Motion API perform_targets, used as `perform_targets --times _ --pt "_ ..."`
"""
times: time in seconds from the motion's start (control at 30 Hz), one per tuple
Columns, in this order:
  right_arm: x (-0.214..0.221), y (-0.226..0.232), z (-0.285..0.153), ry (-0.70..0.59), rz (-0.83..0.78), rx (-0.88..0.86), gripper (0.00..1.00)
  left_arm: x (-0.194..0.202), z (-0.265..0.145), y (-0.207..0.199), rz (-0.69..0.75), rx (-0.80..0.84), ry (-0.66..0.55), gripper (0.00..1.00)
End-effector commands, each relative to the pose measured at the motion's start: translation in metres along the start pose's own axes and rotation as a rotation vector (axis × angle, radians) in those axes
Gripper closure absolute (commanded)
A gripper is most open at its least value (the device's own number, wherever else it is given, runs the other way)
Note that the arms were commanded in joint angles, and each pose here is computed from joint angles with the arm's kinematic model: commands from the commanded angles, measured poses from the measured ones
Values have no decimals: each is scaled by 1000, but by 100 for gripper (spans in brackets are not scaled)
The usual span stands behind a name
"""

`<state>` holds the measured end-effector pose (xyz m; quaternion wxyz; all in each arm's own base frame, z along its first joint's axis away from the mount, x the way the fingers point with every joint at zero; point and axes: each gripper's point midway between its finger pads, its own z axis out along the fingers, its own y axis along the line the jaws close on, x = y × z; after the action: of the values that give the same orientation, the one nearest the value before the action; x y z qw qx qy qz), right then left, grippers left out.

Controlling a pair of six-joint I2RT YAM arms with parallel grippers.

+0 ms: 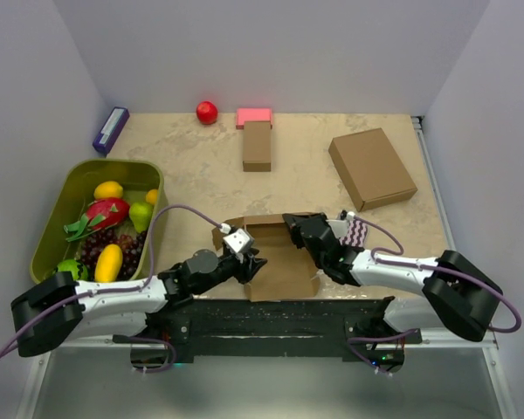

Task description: Fold the paper box

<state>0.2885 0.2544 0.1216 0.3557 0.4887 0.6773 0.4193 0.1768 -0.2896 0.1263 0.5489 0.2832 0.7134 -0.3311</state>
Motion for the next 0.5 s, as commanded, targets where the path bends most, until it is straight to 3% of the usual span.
perform_targets --times 0.0,0.23,0.47 --pt "-13 4 -2 -57 15 -21 85 38 -2 -3 -116 -8 113 58" --pt "-20 6 -6 -81 14 -23 86 71 -14 17 -251 -143 179 63" --pt "-23 2 -6 -91 15 -15 86 94 -16 15 -303 -148 245 65"
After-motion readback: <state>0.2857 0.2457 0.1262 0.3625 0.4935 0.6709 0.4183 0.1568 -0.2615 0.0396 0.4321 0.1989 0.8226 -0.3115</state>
